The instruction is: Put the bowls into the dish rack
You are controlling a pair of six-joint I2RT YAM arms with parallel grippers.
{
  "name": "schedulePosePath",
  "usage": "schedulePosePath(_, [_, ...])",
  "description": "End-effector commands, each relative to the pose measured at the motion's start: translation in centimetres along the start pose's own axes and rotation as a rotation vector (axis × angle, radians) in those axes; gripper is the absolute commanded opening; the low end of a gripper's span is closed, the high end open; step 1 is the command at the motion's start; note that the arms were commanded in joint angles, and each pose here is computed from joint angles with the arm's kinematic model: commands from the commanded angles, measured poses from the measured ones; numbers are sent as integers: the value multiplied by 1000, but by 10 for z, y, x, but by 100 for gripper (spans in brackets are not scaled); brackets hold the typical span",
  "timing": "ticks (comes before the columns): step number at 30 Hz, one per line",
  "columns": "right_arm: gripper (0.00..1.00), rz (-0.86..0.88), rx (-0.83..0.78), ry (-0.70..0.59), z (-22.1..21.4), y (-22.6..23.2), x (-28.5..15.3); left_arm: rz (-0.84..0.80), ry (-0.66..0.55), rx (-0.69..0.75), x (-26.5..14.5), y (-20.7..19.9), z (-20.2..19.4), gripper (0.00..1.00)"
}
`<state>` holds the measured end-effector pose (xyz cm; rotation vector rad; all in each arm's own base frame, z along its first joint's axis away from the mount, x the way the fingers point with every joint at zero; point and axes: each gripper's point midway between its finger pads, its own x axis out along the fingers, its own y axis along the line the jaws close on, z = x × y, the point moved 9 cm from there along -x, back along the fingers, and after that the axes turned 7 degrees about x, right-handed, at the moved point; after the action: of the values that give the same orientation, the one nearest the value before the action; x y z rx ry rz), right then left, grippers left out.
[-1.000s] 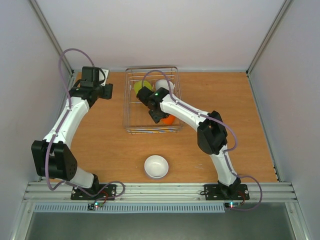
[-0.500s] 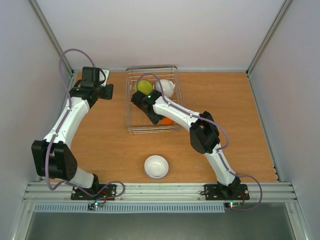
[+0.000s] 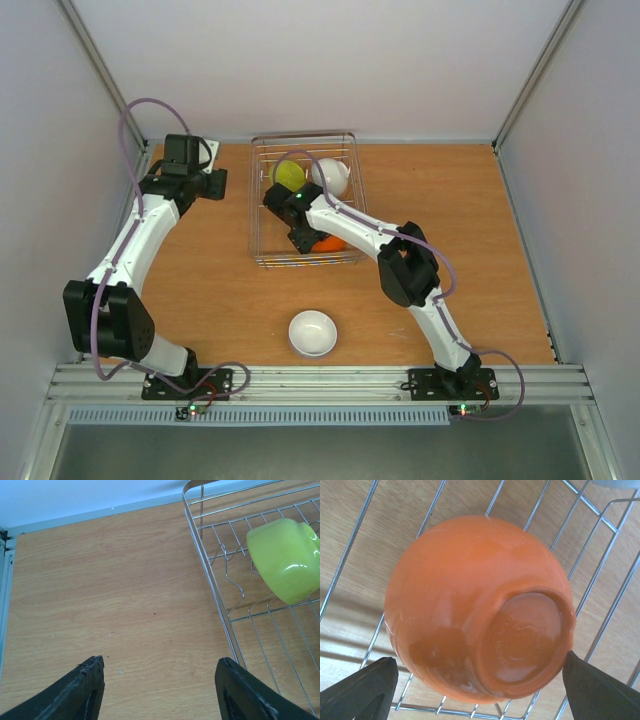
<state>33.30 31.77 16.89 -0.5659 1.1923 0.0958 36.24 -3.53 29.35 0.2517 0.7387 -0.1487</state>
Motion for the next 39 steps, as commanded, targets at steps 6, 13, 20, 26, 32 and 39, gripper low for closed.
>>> schedulePosePath(6, [93, 158, 27, -124, -3, -7, -49, -3, -57, 11, -10, 1, 5, 62])
schedulePosePath(13, [91, 255, 123, -290, -17, -40, -107, -143, -61, 25, -10, -10, 5, 61])
schedulePosePath(20, [84, 388, 176, -333, -58, -62, -136, -477, -78, 85, -25, -37, 4, 56])
schedulePosePath(26, [84, 336, 227, -304, -93, -79, -130, -813, -92, 234, -79, -59, 2, 56])
schedulePosePath(32, [85, 343, 281, -267, -117, -94, -116, -859, -47, 402, -119, -88, -11, 54])
schedulePosePath(39, [84, 425, 339, -246, -135, -102, -104, -825, 211, 661, -108, -166, -74, 52])
